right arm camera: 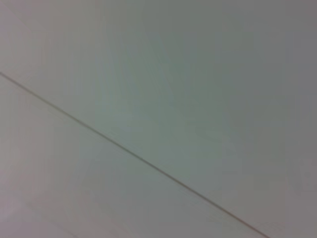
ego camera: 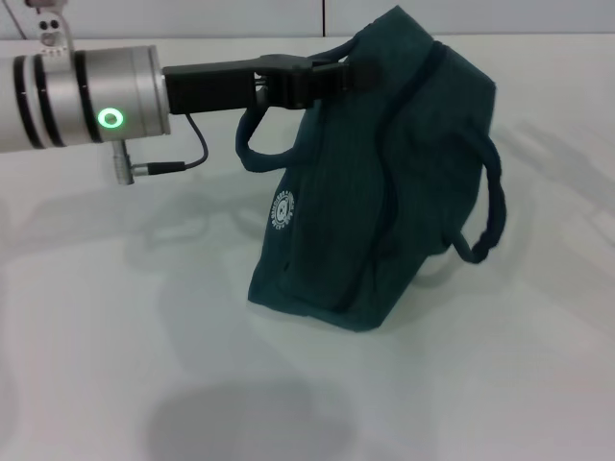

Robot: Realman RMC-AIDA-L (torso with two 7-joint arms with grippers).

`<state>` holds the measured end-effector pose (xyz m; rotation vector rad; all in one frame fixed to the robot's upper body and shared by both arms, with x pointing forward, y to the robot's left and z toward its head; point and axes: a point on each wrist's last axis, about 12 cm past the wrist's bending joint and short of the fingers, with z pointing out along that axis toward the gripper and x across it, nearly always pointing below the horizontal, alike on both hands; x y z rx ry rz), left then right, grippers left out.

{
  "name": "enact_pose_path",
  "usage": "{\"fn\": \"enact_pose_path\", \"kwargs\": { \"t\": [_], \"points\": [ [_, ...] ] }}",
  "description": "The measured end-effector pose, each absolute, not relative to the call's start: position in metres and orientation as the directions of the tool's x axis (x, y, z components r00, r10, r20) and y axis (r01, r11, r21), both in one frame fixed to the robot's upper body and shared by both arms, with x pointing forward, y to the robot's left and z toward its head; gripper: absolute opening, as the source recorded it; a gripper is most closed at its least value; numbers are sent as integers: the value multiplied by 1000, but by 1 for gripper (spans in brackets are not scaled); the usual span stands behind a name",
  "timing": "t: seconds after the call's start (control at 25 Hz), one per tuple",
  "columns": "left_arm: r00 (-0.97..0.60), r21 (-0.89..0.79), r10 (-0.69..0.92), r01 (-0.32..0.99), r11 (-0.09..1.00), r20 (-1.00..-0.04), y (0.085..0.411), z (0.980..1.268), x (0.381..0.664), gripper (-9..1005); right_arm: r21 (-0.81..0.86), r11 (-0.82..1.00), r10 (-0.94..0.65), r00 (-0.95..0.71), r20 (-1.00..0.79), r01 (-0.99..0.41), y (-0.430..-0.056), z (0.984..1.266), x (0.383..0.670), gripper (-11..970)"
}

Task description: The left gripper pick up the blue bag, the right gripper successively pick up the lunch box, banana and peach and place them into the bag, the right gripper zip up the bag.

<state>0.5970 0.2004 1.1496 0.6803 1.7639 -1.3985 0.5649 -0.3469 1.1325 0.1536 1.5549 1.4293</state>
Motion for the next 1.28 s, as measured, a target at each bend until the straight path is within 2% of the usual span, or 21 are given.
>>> {"fn": "enact_pose_path", "kwargs": {
  "t": [0.2,0.44,0.68,0.92,1.2,1.24,1.28],
  "points": [
    [-590,-577,-68,748,327,-804,197,1138,604,82,818,306,666,-505,-549,-486,-352,1127,557,875],
    [-629,-615,-97,696,372,-771,196,1123,604,84,817,311,668,-500,-551,-485,-352,1124,554,875],
    [-637,-637,-139,678,367,-758,201,1119,600,179,811,315,663,-497,-560,-493,-350,1125,556,876],
    [-620,-686,-296,636,353,-727,218,1120,596,274,799,321,641,-504,-579,-508,-346,1126,558,876],
    [-597,-686,-338,649,331,-728,234,1130,596,504,727,339,589,-468,-659,-598,-340,1132,556,876],
    [-581,-666,-330,685,296,-744,239,1138,593,750,705,341,575,-456,-680,-621,-338,1133,555,876],
    [-573,-657,-326,697,287,-752,240,1141,593,771,677,342,557,-439,-705,-652,-335,1135,555,876]
  ]
}}
